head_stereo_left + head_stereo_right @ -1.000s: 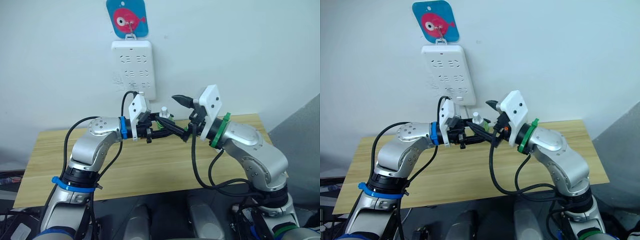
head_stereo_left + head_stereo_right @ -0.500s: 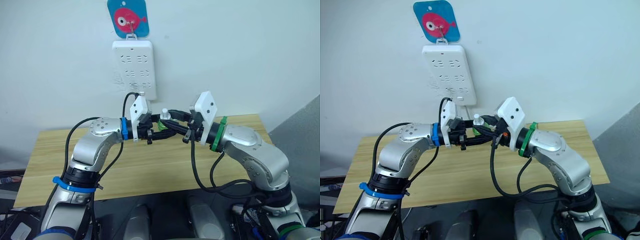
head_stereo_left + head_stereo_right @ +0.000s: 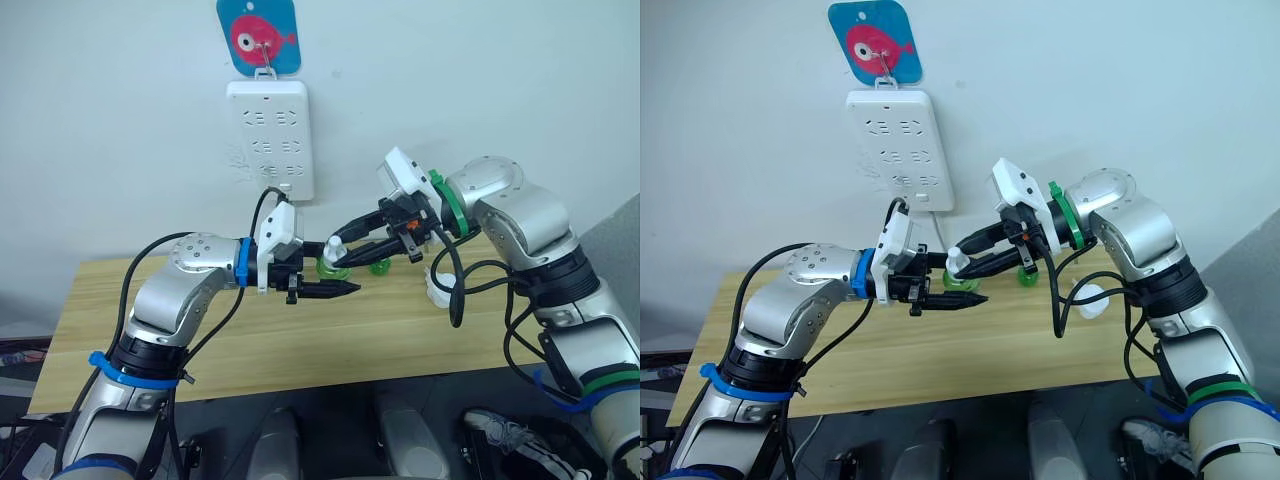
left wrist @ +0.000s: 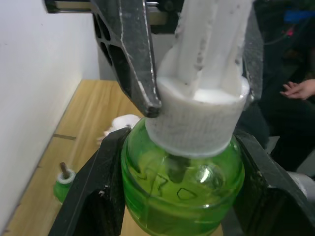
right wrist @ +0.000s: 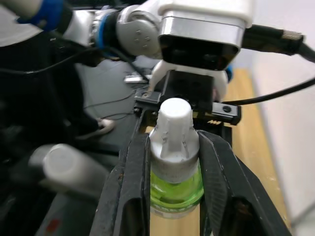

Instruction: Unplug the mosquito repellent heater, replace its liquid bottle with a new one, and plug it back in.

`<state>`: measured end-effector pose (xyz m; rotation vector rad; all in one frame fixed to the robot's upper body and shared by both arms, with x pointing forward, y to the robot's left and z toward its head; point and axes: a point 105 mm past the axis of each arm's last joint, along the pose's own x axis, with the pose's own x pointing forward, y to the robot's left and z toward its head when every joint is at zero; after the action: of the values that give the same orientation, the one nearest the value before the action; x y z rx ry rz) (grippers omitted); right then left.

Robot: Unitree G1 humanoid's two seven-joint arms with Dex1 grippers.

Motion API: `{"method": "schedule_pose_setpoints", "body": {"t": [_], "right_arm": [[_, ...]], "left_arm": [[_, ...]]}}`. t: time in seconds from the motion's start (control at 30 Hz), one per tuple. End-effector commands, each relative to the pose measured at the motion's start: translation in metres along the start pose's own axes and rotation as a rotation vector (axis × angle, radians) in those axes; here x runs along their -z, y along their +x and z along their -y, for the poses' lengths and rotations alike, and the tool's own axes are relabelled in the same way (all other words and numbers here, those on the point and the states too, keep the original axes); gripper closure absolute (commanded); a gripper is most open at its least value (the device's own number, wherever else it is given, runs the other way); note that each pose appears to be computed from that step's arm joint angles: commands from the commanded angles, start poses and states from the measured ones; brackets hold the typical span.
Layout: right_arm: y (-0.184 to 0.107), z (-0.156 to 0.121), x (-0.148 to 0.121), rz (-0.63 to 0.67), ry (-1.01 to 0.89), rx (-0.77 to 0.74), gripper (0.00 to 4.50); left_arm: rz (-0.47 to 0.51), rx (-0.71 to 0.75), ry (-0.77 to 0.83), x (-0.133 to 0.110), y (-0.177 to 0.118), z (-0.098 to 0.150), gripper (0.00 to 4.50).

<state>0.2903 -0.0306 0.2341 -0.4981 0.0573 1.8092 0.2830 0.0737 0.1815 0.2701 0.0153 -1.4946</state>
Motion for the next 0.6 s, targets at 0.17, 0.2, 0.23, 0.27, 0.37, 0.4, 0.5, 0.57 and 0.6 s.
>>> {"method": "schedule_pose_setpoints", "body": {"t": [0.17,0.2,0.23,0.27,0.37,0.4,0.5,0.57,0.6], "right_arm": [[-0.047,0.003,-0.006,0.046,-0.017,0.302,1.4],[-0.05,0.0,-0.008,0.066,-0.009,0.34,1.17],[-0.05,-0.005,-0.009,0.083,0.003,0.372,0.77],[-0.046,-0.01,-0.007,0.093,0.009,0.409,0.43],[-0.03,-0.014,-0.004,0.129,-0.002,0.555,0.0],[-0.023,-0.013,-0.004,0.147,0.0,0.6,0.0],[-0.001,-0.014,-0.006,0.18,0.008,0.64,0.0],[0.008,-0.009,-0.006,0.184,0.009,0.666,0.0],[0.009,-0.005,-0.005,0.18,0.006,0.686,0.0]], "left_arm": [[0.037,-0.121,0.015,-0.004,-0.012,-0.01,2.16],[0.041,-0.13,0.015,-0.004,-0.012,-0.011,2.16],[0.046,-0.138,0.016,-0.003,-0.012,-0.012,2.16],[0.049,-0.144,0.017,-0.003,-0.011,-0.012,2.16],[0.045,-0.145,0.032,-0.001,-0.009,-0.012,2.16],[0.045,-0.144,0.034,-0.001,-0.008,-0.012,2.16],[0.051,-0.137,0.034,-0.002,-0.006,-0.013,2.16],[0.053,-0.13,0.038,-0.002,-0.004,-0.014,2.16],[0.054,-0.128,0.041,-0.003,-0.004,-0.014,2.16]]}}
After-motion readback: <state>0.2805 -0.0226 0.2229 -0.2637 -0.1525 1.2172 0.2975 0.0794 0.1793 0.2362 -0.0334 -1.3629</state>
